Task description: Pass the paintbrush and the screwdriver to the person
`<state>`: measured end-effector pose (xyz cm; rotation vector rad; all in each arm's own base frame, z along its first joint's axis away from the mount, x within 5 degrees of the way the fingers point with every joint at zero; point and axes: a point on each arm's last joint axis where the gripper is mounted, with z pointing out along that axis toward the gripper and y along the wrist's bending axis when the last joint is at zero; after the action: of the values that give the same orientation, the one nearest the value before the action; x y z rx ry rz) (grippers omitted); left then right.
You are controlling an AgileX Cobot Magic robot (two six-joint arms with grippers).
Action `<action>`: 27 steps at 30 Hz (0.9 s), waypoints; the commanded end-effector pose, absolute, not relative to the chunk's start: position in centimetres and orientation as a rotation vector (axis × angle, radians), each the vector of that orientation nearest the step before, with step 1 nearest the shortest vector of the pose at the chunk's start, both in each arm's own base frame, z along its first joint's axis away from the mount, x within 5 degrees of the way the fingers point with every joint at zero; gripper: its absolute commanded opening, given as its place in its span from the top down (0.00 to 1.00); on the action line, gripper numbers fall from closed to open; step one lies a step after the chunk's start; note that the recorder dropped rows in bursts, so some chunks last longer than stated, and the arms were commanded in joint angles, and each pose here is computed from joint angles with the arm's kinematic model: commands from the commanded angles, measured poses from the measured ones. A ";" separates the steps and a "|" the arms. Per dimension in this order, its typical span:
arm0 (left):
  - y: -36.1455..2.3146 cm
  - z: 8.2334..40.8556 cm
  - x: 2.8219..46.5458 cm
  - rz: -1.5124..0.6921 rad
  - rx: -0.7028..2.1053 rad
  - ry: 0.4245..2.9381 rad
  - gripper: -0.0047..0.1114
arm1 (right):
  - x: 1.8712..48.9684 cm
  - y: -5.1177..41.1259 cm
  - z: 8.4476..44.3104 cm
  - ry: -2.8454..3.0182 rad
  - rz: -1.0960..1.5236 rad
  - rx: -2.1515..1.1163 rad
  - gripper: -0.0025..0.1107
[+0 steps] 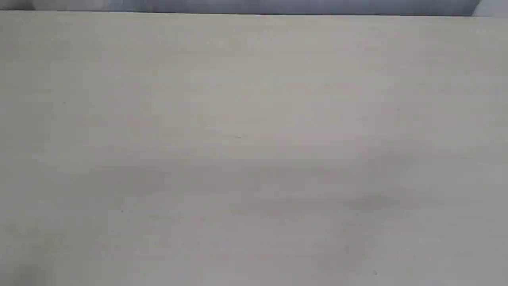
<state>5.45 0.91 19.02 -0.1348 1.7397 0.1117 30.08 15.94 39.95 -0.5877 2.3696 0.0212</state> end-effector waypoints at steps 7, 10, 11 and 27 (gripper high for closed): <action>0.8 19.1 5.5 0.100 -0.131 1.729 0.96 | 25.2 12.2 39.3 2.282 0.003 -0.631 0.94; 0.9 19.1 5.5 0.102 -0.129 1.727 0.96 | 24.1 11.5 39.3 2.272 0.003 -0.629 0.94; 0.9 19.1 5.5 0.102 -0.129 1.727 0.96 | 23.8 11.4 39.2 2.274 0.004 -0.629 0.94; 0.9 19.1 5.5 0.102 -0.129 1.727 0.96 | 22.5 10.6 38.3 2.360 0.011 -0.590 0.94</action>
<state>5.45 0.91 19.02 -0.1348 1.7397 0.1117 22.62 10.90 38.23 -0.6058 2.3591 0.0093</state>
